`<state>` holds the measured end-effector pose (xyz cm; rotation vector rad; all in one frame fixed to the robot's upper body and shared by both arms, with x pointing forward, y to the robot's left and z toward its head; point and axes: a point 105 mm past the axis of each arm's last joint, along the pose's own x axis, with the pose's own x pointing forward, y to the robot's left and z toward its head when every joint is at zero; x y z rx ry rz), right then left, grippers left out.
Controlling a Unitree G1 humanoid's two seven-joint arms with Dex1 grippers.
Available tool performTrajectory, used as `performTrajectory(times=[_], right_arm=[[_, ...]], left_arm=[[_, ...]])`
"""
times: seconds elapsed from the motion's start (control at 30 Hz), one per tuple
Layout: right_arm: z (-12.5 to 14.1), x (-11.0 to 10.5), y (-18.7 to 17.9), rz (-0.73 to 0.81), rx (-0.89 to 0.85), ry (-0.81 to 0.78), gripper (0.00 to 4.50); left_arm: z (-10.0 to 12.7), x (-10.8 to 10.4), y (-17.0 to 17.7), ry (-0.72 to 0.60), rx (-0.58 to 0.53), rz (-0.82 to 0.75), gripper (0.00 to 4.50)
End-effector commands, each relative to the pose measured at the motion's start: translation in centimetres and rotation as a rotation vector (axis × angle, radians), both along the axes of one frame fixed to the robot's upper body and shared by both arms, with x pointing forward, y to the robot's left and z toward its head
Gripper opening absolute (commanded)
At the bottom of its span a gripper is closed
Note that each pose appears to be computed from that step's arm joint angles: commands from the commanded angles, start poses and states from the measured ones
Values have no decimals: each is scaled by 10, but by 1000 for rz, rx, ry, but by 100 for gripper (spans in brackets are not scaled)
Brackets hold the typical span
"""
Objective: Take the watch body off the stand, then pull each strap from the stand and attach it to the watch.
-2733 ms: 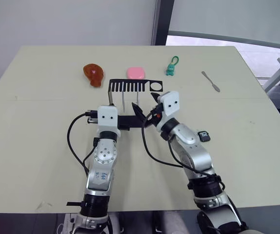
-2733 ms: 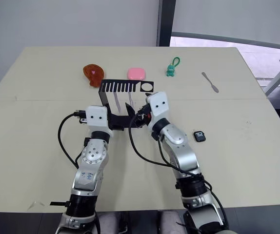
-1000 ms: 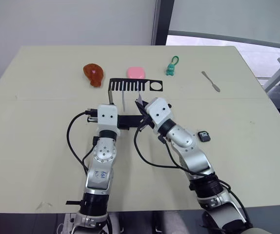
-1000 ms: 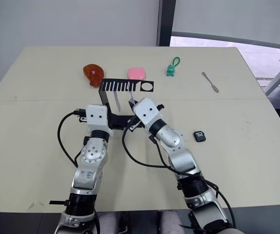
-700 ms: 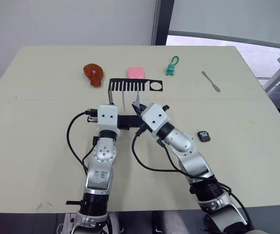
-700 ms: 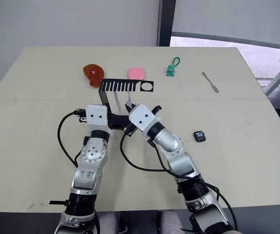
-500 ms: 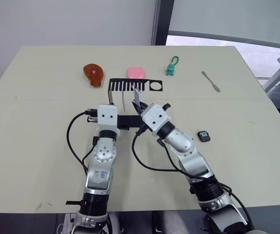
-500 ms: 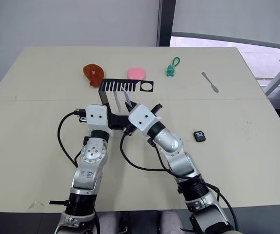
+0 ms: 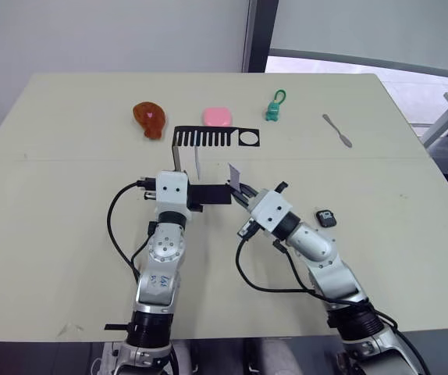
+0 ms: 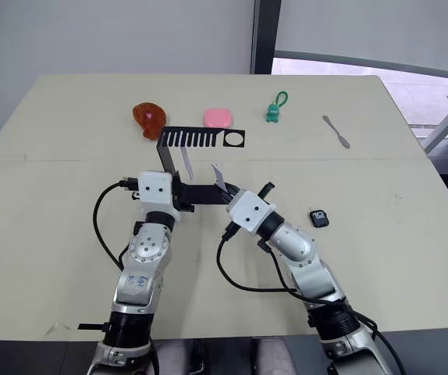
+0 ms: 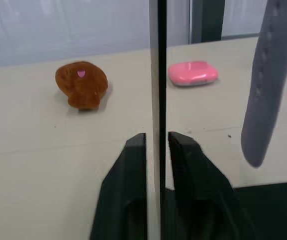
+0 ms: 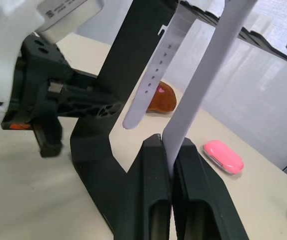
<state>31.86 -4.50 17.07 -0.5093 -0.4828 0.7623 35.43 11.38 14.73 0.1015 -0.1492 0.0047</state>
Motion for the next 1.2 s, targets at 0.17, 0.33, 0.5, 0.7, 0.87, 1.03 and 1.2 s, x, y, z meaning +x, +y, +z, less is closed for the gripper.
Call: performTrajectory(times=[0.17,0.33,0.5,0.7,0.87,1.03,1.2], right_arm=[[8,-6,-25,42,1,-19,0],[3,-14,-36,132,-29,19,0],[5,-23,-45,240,55,143,0],[11,-33,-39,395,213,395,0],[13,-42,-20,535,241,550,0],[16,-57,7,697,223,639,0],[21,-76,18,870,138,688,0]], left_arm=[[6,-20,7,-23,-27,-57,444],[4,-46,21,-38,19,-154,444],[9,-68,64,-31,-12,-253,444],[28,-94,74,13,-31,-671,444],[48,-107,66,54,-150,-949,444],[64,-110,36,116,-355,-1181,444],[62,-114,13,236,-431,-1326,444]])
